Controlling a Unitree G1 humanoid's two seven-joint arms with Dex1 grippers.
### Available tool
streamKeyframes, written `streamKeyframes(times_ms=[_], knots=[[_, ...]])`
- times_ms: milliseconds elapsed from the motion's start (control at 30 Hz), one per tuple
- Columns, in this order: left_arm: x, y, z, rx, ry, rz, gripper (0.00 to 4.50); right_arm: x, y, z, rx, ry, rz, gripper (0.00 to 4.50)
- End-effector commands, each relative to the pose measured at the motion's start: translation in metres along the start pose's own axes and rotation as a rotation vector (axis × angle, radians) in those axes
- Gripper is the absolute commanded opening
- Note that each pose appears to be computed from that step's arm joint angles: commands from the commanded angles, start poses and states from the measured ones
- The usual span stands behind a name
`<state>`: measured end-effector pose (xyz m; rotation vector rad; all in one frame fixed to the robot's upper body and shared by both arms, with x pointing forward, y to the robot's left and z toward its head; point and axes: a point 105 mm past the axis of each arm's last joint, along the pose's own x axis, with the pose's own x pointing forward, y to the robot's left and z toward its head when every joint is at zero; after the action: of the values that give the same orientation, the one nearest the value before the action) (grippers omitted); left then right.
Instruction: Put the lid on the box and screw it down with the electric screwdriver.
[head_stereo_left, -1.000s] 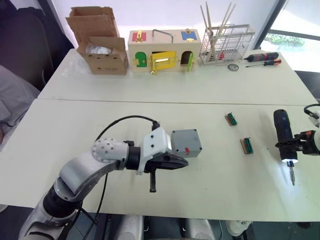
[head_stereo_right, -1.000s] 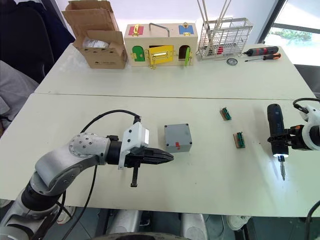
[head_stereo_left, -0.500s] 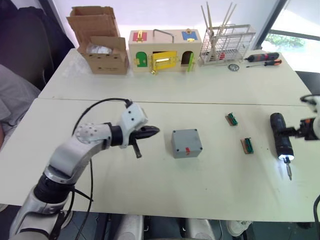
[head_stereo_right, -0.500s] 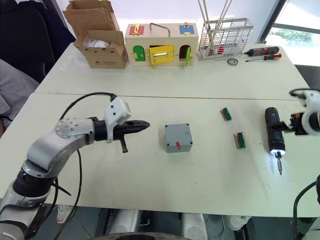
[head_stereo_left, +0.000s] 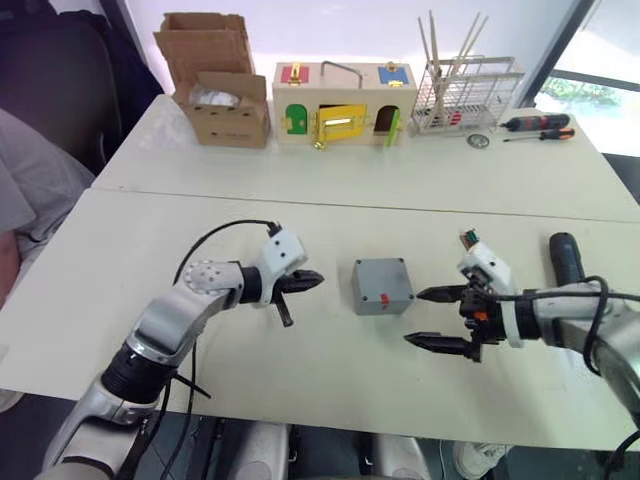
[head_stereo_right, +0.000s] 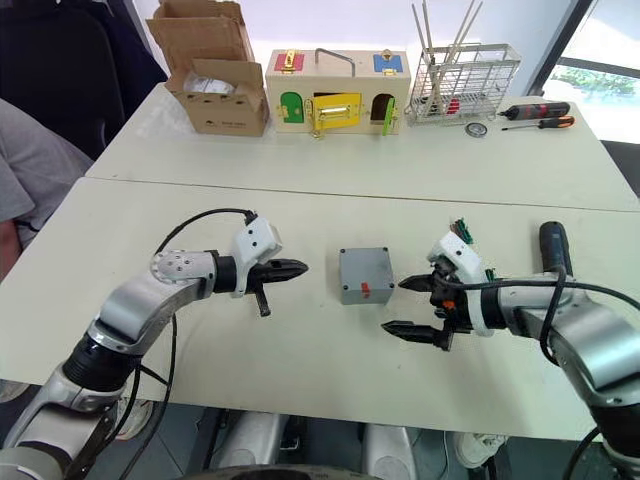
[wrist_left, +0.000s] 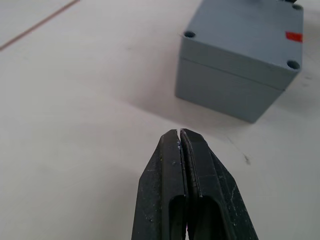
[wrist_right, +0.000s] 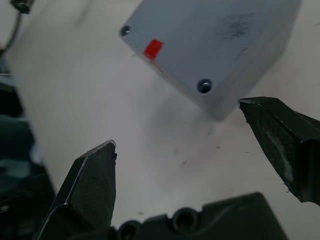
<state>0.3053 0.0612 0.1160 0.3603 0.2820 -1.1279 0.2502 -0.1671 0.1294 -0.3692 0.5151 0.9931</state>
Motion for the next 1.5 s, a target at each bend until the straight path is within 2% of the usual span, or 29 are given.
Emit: streamKeyframes(times_ms=[33,100,233,400,467,600,667,767,900,1033,1133,1233,1367,1500], knots=[[0.009,0.003,0.000,0.044,0.004,-0.005,0.00,0.011,0.005,0.007,-0.034,-0.039,-0.032,4.47],[0.015,-0.001,-0.002,0.050,0.002,-0.041,0.00,0.016,0.009,0.005,-0.036,-0.035,-0.032,4.47],[0.032,-0.006,0.013,0.046,-0.061,-0.100,0.00,0.023,0.021,0.004,-0.002,-0.039,0.002,4.47],[0.054,0.003,0.027,0.092,-0.093,-0.101,0.00,0.036,0.045,0.012,0.055,-0.078,0.069,4.47],[0.057,0.009,0.026,0.107,-0.075,-0.084,0.00,0.037,0.052,0.016,0.060,-0.093,0.081,4.47],[0.048,0.023,0.009,0.179,0.012,-0.038,0.00,0.026,0.047,0.016,0.041,-0.072,0.035,4.47],[0.045,0.025,0.005,0.196,0.026,-0.036,0.00,0.022,0.044,0.016,0.034,-0.064,0.017,4.47],[0.022,0.025,-0.005,0.182,0.057,-0.030,0.00,0.009,0.015,-0.002,-0.054,0.057,-0.095,4.47],[0.004,0.001,-0.015,0.154,0.085,-0.114,0.00,0.013,-0.004,-0.011,-0.108,0.091,-0.109,4.47],[0.002,-0.023,-0.018,0.110,0.076,-0.183,0.00,0.022,-0.014,-0.013,-0.174,0.098,-0.101,4.47],[0.015,-0.025,-0.013,0.073,0.037,-0.155,0.00,0.032,-0.009,-0.002,-0.189,0.046,-0.048,4.47],[0.025,-0.019,-0.014,0.081,0.041,-0.106,0.00,0.037,0.003,0.005,-0.181,0.009,0.008,4.47],[0.031,-0.011,-0.019,0.166,0.073,-0.058,0.00,0.041,0.020,0.005,-0.150,-0.009,0.062,4.47],[0.033,-0.010,-0.015,0.167,0.051,-0.066,0.00,0.041,0.032,0.001,-0.130,-0.002,0.088,4.47]])
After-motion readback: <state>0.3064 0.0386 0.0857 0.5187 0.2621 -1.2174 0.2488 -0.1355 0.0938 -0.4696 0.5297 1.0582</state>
